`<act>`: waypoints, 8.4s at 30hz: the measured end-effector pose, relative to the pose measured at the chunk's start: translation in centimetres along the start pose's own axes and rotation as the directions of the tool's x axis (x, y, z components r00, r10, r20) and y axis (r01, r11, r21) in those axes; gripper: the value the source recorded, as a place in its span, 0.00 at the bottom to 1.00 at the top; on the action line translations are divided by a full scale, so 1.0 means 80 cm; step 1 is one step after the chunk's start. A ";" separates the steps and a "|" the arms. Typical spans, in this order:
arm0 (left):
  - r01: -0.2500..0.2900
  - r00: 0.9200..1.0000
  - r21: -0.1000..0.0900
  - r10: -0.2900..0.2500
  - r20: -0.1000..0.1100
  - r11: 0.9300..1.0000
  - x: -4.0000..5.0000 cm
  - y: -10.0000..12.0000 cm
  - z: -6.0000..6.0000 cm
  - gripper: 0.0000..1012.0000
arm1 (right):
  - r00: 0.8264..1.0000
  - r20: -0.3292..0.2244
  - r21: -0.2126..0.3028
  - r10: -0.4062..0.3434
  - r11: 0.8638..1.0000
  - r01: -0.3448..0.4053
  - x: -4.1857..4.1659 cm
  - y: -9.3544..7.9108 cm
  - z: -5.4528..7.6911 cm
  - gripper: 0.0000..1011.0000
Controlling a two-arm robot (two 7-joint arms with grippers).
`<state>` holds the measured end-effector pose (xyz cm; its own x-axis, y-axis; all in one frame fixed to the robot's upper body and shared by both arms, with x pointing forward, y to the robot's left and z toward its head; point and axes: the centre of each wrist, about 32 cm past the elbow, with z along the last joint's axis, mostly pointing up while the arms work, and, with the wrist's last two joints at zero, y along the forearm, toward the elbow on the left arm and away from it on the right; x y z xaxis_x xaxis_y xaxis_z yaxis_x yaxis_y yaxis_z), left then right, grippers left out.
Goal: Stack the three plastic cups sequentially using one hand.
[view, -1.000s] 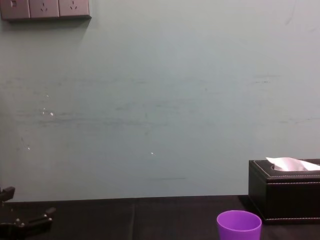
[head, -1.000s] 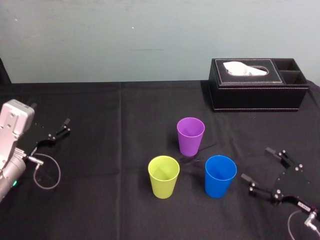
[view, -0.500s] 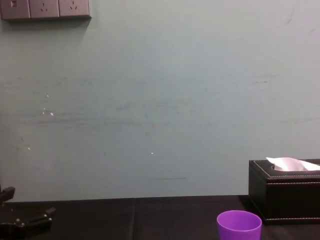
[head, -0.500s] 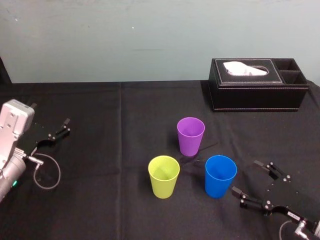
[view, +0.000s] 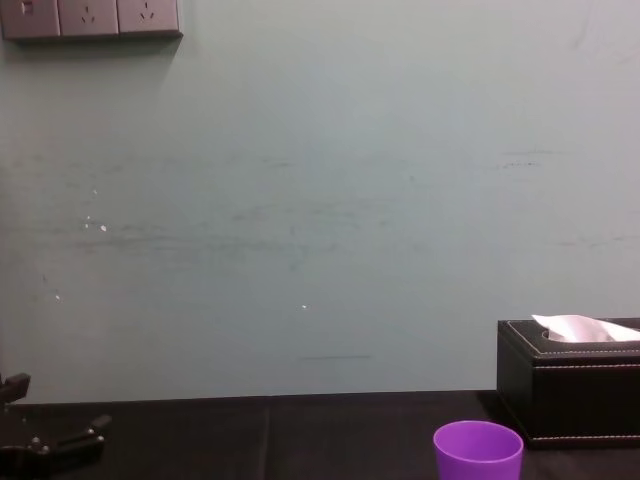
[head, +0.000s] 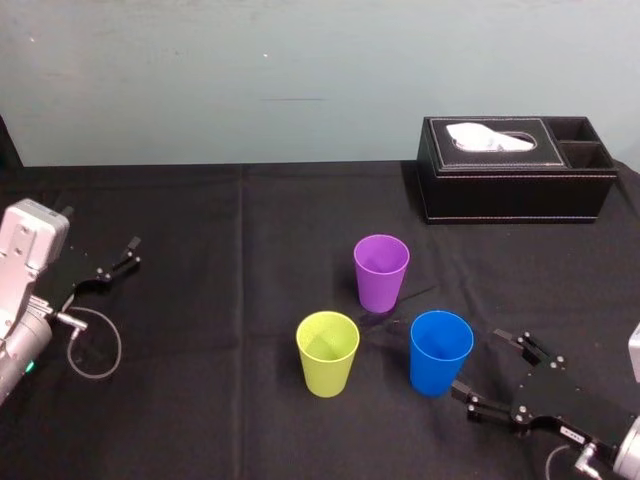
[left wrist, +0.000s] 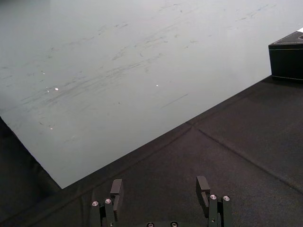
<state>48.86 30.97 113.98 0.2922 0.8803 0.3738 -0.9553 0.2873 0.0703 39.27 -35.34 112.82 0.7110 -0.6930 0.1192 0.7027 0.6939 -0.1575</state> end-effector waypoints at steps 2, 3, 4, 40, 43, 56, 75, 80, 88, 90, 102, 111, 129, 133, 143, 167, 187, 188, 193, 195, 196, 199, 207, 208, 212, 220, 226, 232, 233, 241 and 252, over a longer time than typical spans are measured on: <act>0.000 1.000 0.000 0.000 0.000 1.000 0.000 0.000 0.000 1.00 | 1.000 0.000 -0.001 0.001 1.000 -0.001 0.000 0.001 0.000 0.99; 0.000 1.000 0.000 0.000 0.000 1.000 0.000 0.000 0.000 1.00 | 1.000 -0.001 -0.003 0.001 1.000 -0.001 0.001 0.002 -0.001 0.99; 0.000 1.000 0.000 0.000 0.000 1.000 0.000 0.000 0.000 1.00 | 1.000 -0.001 -0.004 0.002 1.000 -0.002 0.001 0.003 -0.001 0.99; 0.000 1.000 0.000 0.000 0.000 1.000 0.000 0.000 0.000 1.00 | 0.999 -0.004 -0.025 0.041 0.999 -0.041 0.012 0.037 0.000 0.99; 0.000 1.000 0.000 0.000 0.000 1.000 0.000 0.000 0.000 1.00 | 0.999 -0.005 -0.024 0.042 0.999 -0.042 0.012 0.040 0.000 0.99; 0.000 1.000 0.000 0.000 0.000 1.000 0.000 0.000 0.000 1.00 | 0.999 -0.019 -0.031 0.048 0.998 -0.048 0.014 0.057 -0.001 0.99; 0.000 1.000 0.000 0.000 0.000 1.000 0.000 0.000 0.000 1.00 | 0.998 -0.028 -0.033 0.051 0.998 -0.052 0.015 0.061 -0.001 0.88; 0.000 1.000 0.000 0.000 0.000 1.000 0.000 0.000 0.000 1.00 | 0.998 -0.027 -0.032 0.050 0.998 -0.051 0.015 0.061 -0.001 0.76; 0.000 1.000 0.000 0.000 0.000 1.000 0.000 0.000 0.000 1.00 | 0.998 -0.025 -0.032 0.050 0.998 -0.051 0.015 0.061 -0.001 0.72; 0.000 1.000 0.000 0.000 0.000 1.000 0.000 0.000 0.000 1.00 | 0.998 -0.025 -0.032 0.050 0.998 -0.051 0.015 0.061 -0.001 0.72; 0.000 1.000 0.000 0.000 0.000 1.000 0.000 0.000 0.000 1.00 | 0.999 -0.011 -0.013 0.032 0.999 -0.032 0.011 0.057 0.008 0.72; 0.000 1.000 0.000 0.000 0.000 1.000 0.000 0.000 0.000 1.00 | 1.000 0.008 0.018 -0.002 1.000 0.002 0.012 0.048 0.038 0.72; 0.000 1.000 0.000 0.000 0.000 1.000 0.000 0.000 0.000 1.00 | 0.996 0.073 -0.011 -0.047 0.999 0.048 0.027 0.072 0.122 0.72; 0.000 1.000 0.000 0.000 0.000 1.000 0.000 0.000 0.000 1.00 | 0.996 0.081 -0.003 -0.046 0.999 0.046 0.029 0.082 0.132 0.72; 0.000 1.000 0.000 0.000 0.000 1.000 0.000 0.000 0.000 1.00 | 0.996 0.078 0.001 -0.050 0.999 0.050 0.032 0.110 0.144 0.72; 0.000 1.000 0.000 0.000 0.000 1.000 0.000 0.000 0.000 1.00 | 0.995 0.083 -0.035 -0.058 0.998 0.061 0.041 0.160 0.139 0.72; 0.000 1.000 0.000 0.000 0.000 1.000 0.000 0.000 0.000 1.00 | 0.996 0.071 -0.045 -0.056 0.997 0.059 0.047 0.176 0.132 0.72; 0.000 1.000 0.000 0.000 0.000 1.000 0.000 0.000 0.000 1.00 | 0.996 0.071 -0.047 -0.056 0.997 0.059 0.047 0.176 0.132 0.72; 0.000 1.000 0.000 0.000 0.000 1.000 0.000 0.000 0.000 1.00 | 0.996 0.068 -0.051 -0.054 0.997 0.058 0.047 0.177 0.129 0.72; 0.000 1.000 0.000 0.000 0.000 1.000 0.000 0.000 0.000 1.00 | 0.997 0.065 -0.053 -0.052 0.997 0.056 0.047 0.179 0.127 0.72; 0.000 1.000 0.000 0.000 0.000 1.000 0.000 0.000 0.000 1.00 | 0.997 0.065 -0.053 -0.052 0.997 0.056 0.047 0.179 0.127 0.72; 0.000 1.000 0.000 0.000 0.000 1.000 0.000 0.000 0.000 1.00 | 0.997 0.061 -0.056 -0.048 0.997 0.052 0.047 0.179 0.125 0.72; 0.000 1.000 0.000 0.000 0.000 1.000 0.000 0.000 0.000 1.00 | 0.998 0.054 -0.062 -0.042 0.997 0.045 0.047 0.181 0.119 0.72; 0.000 1.000 0.000 0.000 0.000 1.000 0.000 0.000 0.000 1.00 | 0.998 0.053 -0.063 -0.042 0.997 0.045 0.047 0.181 0.118 0.72; 0.000 1.000 0.000 0.000 0.000 1.000 0.000 0.000 0.000 1.00 | 0.998 0.049 -0.067 -0.040 0.997 0.044 0.047 0.183 0.115 0.72; 0.000 1.000 0.000 0.000 0.000 1.000 0.000 0.000 0.000 1.00 | 0.998 0.042 -0.070 -0.039 0.997 0.042 0.048 0.183 0.108 0.72; 0.000 1.000 0.000 0.000 0.000 1.000 0.000 0.000 0.000 1.00 | 0.998 0.041 -0.070 -0.039 0.997 0.041 0.048 0.183 0.107 0.72; 0.000 1.000 0.000 0.000 0.000 1.000 0.000 0.000 0.000 1.00 | 0.998 0.041 -0.069 -0.039 0.997 0.042 0.048 0.182 0.108 0.74; 0.000 1.000 0.000 0.000 0.000 1.000 0.000 0.000 0.000 1.00 | 0.998 0.041 -0.069 -0.039 0.997 0.042 0.048 0.182 0.108 0.75; 0.000 1.000 0.000 0.000 0.000 1.000 0.000 0.000 0.000 1.00 | 0.998 0.042 -0.069 -0.039 0.997 0.042 0.048 0.182 0.108 0.97; 0.000 1.000 0.000 0.000 0.000 1.000 0.000 0.000 0.000 1.00 | 0.998 0.042 -0.069 -0.039 0.997 0.042 0.048 0.182 0.108 0.99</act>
<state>48.86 30.97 113.98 0.2923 0.8803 0.3737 -0.9552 0.2874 0.0703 52.49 -26.18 119.48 0.6833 -0.7110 0.1660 0.7286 0.6487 -0.2200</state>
